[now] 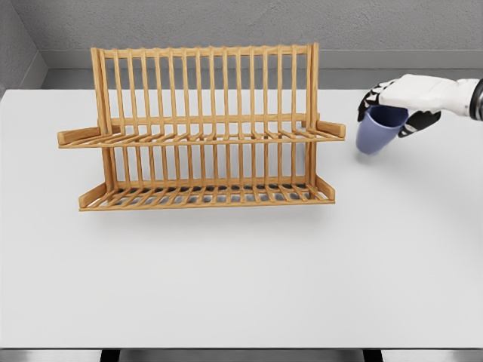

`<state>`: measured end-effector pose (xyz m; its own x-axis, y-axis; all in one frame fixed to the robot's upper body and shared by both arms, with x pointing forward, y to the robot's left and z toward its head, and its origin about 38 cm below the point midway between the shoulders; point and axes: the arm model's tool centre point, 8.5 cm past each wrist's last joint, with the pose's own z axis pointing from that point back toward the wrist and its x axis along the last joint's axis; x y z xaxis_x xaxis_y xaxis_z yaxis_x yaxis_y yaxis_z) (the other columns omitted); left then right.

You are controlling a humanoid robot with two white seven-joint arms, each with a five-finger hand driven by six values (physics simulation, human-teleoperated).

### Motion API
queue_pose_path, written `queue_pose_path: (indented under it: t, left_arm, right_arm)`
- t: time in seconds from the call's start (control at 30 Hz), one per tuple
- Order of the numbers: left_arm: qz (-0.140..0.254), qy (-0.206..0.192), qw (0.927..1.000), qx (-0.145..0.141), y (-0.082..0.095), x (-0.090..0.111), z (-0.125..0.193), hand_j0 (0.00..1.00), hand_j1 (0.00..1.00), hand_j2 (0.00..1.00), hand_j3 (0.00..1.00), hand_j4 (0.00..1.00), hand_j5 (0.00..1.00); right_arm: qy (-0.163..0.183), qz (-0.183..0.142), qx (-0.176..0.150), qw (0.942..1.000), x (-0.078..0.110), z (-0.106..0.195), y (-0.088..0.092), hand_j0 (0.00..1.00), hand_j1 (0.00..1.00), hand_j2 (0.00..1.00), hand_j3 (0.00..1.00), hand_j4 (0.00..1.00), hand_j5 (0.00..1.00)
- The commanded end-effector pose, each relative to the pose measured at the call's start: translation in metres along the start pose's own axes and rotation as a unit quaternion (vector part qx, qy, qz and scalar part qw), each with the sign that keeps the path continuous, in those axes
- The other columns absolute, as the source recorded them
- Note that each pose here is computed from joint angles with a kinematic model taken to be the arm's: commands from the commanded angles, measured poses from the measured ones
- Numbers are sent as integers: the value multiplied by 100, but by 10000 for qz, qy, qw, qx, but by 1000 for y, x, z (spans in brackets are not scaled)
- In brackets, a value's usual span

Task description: Right arm put cup on second shelf

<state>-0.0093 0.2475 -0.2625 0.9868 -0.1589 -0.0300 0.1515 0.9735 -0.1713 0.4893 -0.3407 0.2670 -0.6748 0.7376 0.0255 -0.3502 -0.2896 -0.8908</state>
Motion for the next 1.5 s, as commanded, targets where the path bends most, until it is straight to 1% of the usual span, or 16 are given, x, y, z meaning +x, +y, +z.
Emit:
queue_pose_path:
  t: [0.0,0.07,0.13,0.3,0.33,0.4,0.53,0.6,0.67,0.83,1.0,1.03,1.17,1.27,1.4,1.47]
  left_arm:
    - [-4,2,10000,-1,0,0,0,100,100,100,100,100,100]
    - [-4,2,10000,-1,0,0,0,100,100,100,100,100,100]
    - [3,0,10000,-1,0,0,0,100,100,100,100,100,100]
    - [-4,2,10000,-1,0,0,0,100,100,100,100,100,100]
    - [3,0,10000,-1,0,0,0,100,100,100,100,100,100]
    - [-4,2,10000,-1,0,0,0,100,100,100,100,100,100]
    - [-4,2,10000,-1,0,0,0,100,100,100,100,100,100]
    - [3,0,10000,-1,0,0,0,100,100,100,100,100,100]
    - [3,0,10000,-1,0,0,0,100,100,100,100,100,100]
    - [3,0,10000,-1,0,0,0,100,100,100,100,100,100]
    - [3,0,10000,-1,0,0,0,100,100,100,100,100,100]
    - [3,0,10000,-1,0,0,0,100,100,100,100,100,100]
    - [-4,2,10000,-1,0,0,0,100,100,100,100,100,100]
    - [3,0,10000,-1,0,0,0,100,100,100,100,100,100]
    - [3,0,10000,-1,0,0,0,100,100,100,100,100,100]
    - [3,0,10000,-1,0,0,0,100,100,100,100,100,100]
  right_arm:
    - [38,78,-241,9997,0,12,-16,63,63,63,63,63,63]
    - [96,72,-352,9993,-4,18,-21,63,63,63,63,63,63]
    - [149,88,-352,9992,-7,24,-22,63,63,63,63,63,63]
    - [295,128,-658,9973,-15,45,-37,64,64,64,64,64,64]
    - [257,212,-690,9971,-11,46,-41,64,64,64,64,64,64]
    - [264,265,-730,9966,-9,50,-44,64,64,64,64,64,64]
    - [98,482,-823,9954,6,50,-55,64,64,64,64,64,64]
    - [95,556,-940,9940,8,55,-63,64,64,64,64,64,64]
    - [21,665,-974,9930,15,56,-67,64,64,64,64,64,64]
    - [-63,829,-986,9916,24,59,-70,64,64,64,64,64,64]
    - [-175,1014,-1029,9894,29,67,-73,64,64,64,64,64,64]
    - [-233,1070,-1048,9884,31,67,-74,64,64,64,64,64,64]
    - [-555,1401,-1117,9822,60,64,-81,64,64,64,64,64,64]
    - [-617,1475,-1137,9806,66,63,-83,64,64,64,64,64,64]
    - [-809,1670,-1196,9753,84,62,-88,64,64,64,64,64,64]
    - [-916,1806,-1228,9715,95,63,-91,64,64,64,64,64,64]
